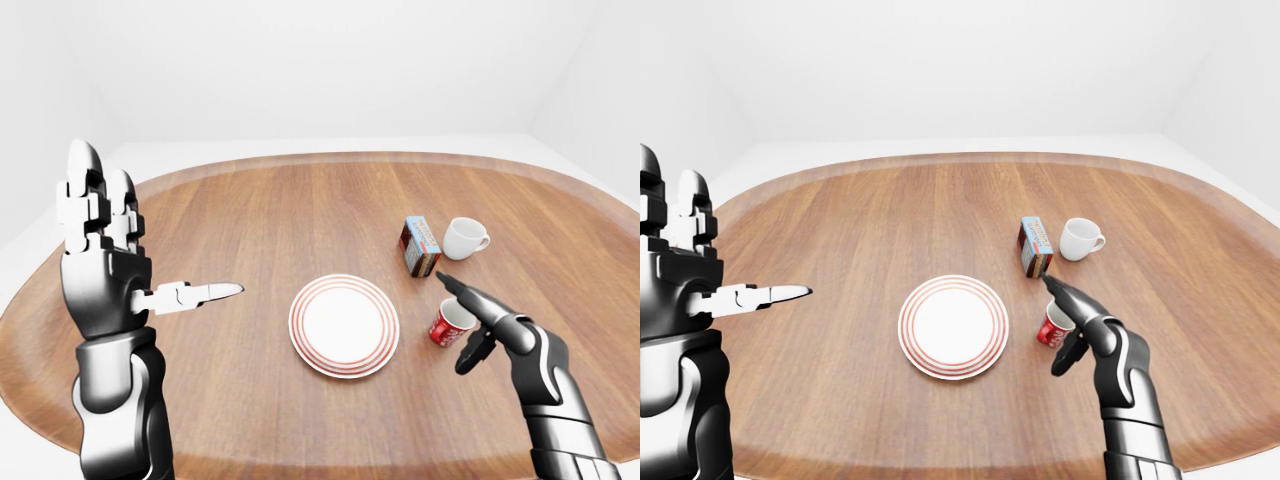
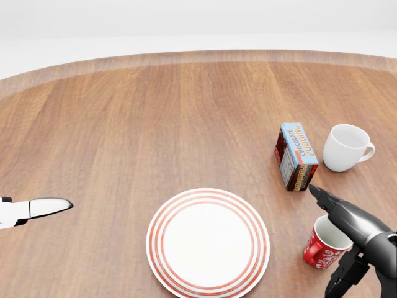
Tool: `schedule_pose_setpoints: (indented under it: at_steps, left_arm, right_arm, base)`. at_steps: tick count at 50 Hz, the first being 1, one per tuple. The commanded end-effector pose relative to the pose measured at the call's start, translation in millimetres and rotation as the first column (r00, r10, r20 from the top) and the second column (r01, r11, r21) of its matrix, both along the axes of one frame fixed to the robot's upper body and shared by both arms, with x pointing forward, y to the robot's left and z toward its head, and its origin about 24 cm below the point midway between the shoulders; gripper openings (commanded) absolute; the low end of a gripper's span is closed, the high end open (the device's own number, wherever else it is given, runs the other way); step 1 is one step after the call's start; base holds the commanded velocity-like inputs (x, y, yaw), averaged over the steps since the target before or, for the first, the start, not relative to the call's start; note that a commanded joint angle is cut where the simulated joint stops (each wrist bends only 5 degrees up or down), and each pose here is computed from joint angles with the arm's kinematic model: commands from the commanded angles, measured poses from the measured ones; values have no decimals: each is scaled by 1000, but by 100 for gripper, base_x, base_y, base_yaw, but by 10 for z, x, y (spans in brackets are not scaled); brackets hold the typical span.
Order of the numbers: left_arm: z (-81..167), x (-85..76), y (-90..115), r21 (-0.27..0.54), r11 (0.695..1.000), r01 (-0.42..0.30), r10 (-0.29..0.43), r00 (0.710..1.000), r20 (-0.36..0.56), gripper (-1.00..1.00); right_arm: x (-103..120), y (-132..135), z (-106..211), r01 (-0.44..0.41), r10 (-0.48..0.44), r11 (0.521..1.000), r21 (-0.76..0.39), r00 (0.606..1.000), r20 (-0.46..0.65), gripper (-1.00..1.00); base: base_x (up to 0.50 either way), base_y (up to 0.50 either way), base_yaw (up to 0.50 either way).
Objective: Pick up the red mug and put it on the plate
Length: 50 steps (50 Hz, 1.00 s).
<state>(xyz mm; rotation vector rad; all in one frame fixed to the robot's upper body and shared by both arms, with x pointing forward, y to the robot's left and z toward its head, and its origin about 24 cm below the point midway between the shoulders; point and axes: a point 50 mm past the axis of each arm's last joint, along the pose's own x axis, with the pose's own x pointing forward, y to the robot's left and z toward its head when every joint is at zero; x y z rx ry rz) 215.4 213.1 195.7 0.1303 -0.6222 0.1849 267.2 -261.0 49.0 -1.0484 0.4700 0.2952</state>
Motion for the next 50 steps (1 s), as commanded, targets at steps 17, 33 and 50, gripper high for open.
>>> schedule_pose_setpoints:
  at_steps: [17, 33, 50]
  left_arm:
    - [-29, 19, -5, -3, 1000, 2, -2, 1000, -14, 100]
    - [-56, 27, -3, -8, 1000, 3, -3, 1000, -27, 100]
    - [-58, 31, 6, -7, 1000, 2, -2, 1000, -29, 100]
  right_arm:
    - [111, -59, 173, 3, 0, 992, -122, 1000, 28, 98]
    - [228, -76, 76, -1, 1, 985, -172, 1000, 4, 98]
    - [300, -78, -15, -3, 0, 983, -184, 1000, -17, 98]
  base:
    - [0, 0, 0]
    - [0, 0, 0]
    - [0, 0, 0]
